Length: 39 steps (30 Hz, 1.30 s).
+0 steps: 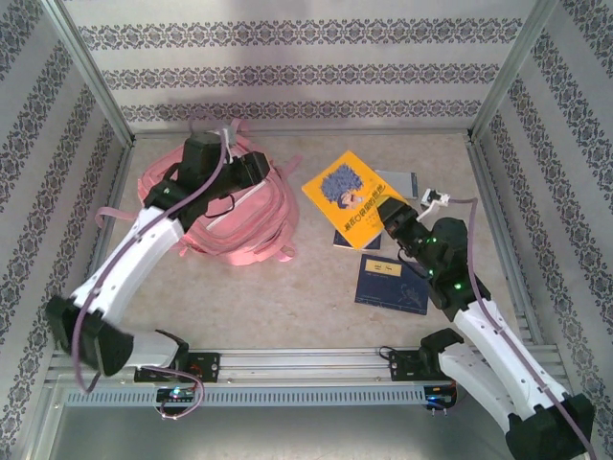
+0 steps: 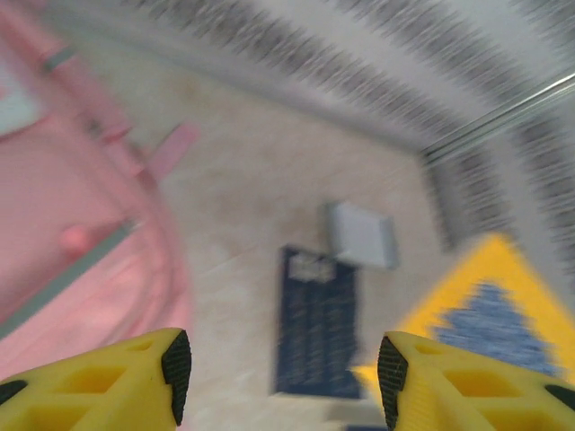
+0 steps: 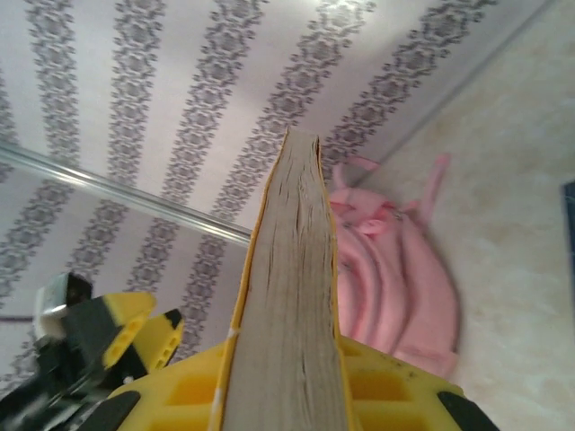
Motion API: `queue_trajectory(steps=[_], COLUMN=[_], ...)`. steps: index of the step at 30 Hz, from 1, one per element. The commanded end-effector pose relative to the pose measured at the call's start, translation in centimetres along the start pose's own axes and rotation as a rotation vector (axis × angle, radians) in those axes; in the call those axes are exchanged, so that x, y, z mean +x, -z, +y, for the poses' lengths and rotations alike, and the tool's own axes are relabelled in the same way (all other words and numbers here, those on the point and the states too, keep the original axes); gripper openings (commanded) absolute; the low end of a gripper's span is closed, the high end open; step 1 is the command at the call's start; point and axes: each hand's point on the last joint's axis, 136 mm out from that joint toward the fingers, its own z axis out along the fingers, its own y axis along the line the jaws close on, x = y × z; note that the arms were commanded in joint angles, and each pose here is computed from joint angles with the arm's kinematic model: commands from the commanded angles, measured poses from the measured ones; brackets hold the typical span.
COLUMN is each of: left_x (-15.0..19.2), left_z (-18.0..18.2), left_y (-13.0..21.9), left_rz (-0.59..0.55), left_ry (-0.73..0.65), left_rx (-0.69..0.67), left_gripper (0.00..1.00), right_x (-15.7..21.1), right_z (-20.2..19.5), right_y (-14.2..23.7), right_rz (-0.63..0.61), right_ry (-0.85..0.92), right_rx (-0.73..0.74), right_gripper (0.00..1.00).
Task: Pack books, pencil case, and school supplies into a backpack
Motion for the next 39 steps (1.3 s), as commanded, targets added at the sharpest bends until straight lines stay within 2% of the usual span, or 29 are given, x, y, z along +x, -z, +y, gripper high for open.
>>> queue_trajectory(steps=[1, 6, 14, 21, 31, 39], left_x=[5.0, 5.2, 5.6, 6.2, 7.9, 6.1], left_z=[5.7, 9.5, 11.3, 13.4, 13.9, 15.2], left_y=[-2.3, -5.3, -7.7, -8.1, -8.2, -7.4], left_rz=[0.281, 0.377, 0.449, 0.493, 0.538, 0.479], left_ry=[-0.083, -0.137, -0.204, -0.207, -0.194, -0.188], left_rx=[-0.158, -0.275, -0.314, -0.35, -0.331, -0.386], left_gripper=[0.59, 0.61, 0.62, 0.63, 0.64, 0.65], right_x=[0.6, 1.9, 3.8, 4.9, 5.5, 5.7], right_z=[0.9, 0.3, -0.9, -2.3, -2.7, -2.9], right_y=[1.2, 1.9, 2.7, 2.9, 2.9, 2.9], right_rz=[0.039, 0.087, 0.158, 0.186, 0.214, 0.22], right_ry=[0.075, 0.115, 0.127, 0.117, 0.125, 0.126], right_rx=[-0.053, -0.058, -0.058, -0.047, -0.046, -0.044], right_gripper=[0.0, 0.0, 0.0, 0.0, 0.0, 0.0])
